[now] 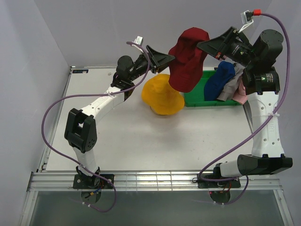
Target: Stack the hats
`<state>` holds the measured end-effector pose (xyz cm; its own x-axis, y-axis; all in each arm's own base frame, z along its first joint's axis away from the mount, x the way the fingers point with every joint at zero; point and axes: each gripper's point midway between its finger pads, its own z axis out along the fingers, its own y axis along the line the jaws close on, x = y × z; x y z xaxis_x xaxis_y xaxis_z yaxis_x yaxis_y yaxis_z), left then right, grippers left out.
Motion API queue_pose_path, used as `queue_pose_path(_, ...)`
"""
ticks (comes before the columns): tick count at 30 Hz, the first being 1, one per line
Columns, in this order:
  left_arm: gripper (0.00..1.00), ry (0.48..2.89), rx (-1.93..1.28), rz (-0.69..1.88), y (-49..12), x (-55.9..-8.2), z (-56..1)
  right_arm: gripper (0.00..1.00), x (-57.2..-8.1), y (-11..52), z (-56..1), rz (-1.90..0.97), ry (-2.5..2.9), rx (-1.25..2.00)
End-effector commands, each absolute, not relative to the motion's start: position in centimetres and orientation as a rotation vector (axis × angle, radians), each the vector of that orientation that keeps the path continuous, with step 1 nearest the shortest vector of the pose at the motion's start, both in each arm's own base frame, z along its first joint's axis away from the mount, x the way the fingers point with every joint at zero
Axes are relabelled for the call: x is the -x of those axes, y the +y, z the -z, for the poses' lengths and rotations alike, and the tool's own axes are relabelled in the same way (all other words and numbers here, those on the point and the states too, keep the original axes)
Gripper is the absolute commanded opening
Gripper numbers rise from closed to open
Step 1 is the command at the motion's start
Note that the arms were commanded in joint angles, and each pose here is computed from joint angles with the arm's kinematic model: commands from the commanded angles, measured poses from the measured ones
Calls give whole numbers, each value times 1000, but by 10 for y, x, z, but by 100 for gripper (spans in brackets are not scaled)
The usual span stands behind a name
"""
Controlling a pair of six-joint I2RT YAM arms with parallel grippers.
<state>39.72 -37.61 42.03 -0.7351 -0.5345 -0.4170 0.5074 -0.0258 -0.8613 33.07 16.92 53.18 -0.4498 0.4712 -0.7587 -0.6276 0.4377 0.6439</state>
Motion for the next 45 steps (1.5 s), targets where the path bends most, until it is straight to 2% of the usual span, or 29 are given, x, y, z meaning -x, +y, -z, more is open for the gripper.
queue_pose_path(1,62,1460,-10,1845,-371,-385,-442,8,-316,171,-543,-1254,1552,205)
queue_pose_path(2,60,1459,-11,1844,-370,-385,-443,8,-318,171,-541,-1252,1559,204)
queue_pose_path(3,53,1462,-11,1845,-370,-384,-442,8,-319,171,-539,-1249,1565,201)
queue_pose_path(6,46,1468,-17,1834,-369,-383,-442,8,-322,171,-529,-1229,1603,201)
queue_pose_path(11,27,1510,-2,1820,-370,-383,-430,8,-323,164,-508,-1155,1659,182)
queue_pose_path(17,15,1517,0,1817,-369,-381,-426,8,-327,166,-499,-1118,1688,182)
queue_pose_path(23,13,1513,-33,1802,-368,-378,-430,8,-331,165,-496,-1087,1694,177)
queue_pose_path(31,0,1532,-27,1808,-373,-383,-422,8,-337,162,-501,-1049,1697,161)
queue_pose_path(40,0,1548,-40,1811,-376,-387,-419,8,-342,166,-479,-1018,1770,135)
queue_pose_path(45,0,1557,-80,1793,-375,-380,-416,8,-339,165,-489,-991,1747,150)
